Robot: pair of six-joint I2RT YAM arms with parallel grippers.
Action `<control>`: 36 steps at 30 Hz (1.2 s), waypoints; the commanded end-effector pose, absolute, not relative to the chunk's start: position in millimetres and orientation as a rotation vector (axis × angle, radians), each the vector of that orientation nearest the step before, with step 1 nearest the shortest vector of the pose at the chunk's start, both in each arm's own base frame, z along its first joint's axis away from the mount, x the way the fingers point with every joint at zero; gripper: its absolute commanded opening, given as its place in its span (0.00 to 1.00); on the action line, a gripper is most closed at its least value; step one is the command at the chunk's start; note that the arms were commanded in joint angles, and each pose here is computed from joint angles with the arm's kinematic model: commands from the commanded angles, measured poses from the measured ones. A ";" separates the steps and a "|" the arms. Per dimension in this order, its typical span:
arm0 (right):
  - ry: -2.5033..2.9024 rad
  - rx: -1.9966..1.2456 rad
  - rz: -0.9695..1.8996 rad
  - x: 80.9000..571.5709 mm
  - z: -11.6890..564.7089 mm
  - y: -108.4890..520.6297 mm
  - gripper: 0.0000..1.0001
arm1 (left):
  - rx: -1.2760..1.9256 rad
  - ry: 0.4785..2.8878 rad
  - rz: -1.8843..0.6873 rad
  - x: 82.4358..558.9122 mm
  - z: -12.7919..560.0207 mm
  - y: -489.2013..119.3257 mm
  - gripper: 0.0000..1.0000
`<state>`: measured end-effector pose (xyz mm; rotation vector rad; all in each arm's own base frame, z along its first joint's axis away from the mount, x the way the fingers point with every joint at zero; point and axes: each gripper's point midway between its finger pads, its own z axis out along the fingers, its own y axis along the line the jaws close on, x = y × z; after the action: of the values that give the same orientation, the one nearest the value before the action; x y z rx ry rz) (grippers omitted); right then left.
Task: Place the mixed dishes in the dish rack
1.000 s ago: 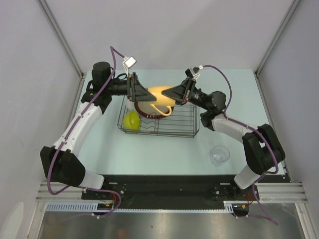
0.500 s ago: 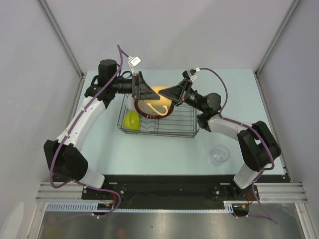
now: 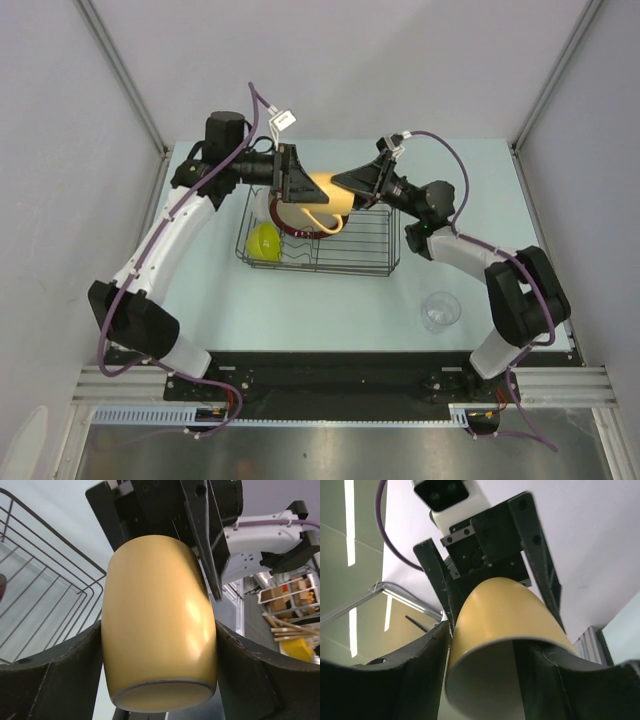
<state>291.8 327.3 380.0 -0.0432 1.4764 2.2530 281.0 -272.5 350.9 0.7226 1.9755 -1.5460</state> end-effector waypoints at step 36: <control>1.572 0.234 1.253 257.6 395.1 122.6 0.87 | 1.379 2.083 -0.208 384.8 185.0 -384.6 0.00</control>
<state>263.5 125.9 395.0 0.2397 1.5815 1.2942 370.7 -377.2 170.4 1.3759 2.1888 -0.3034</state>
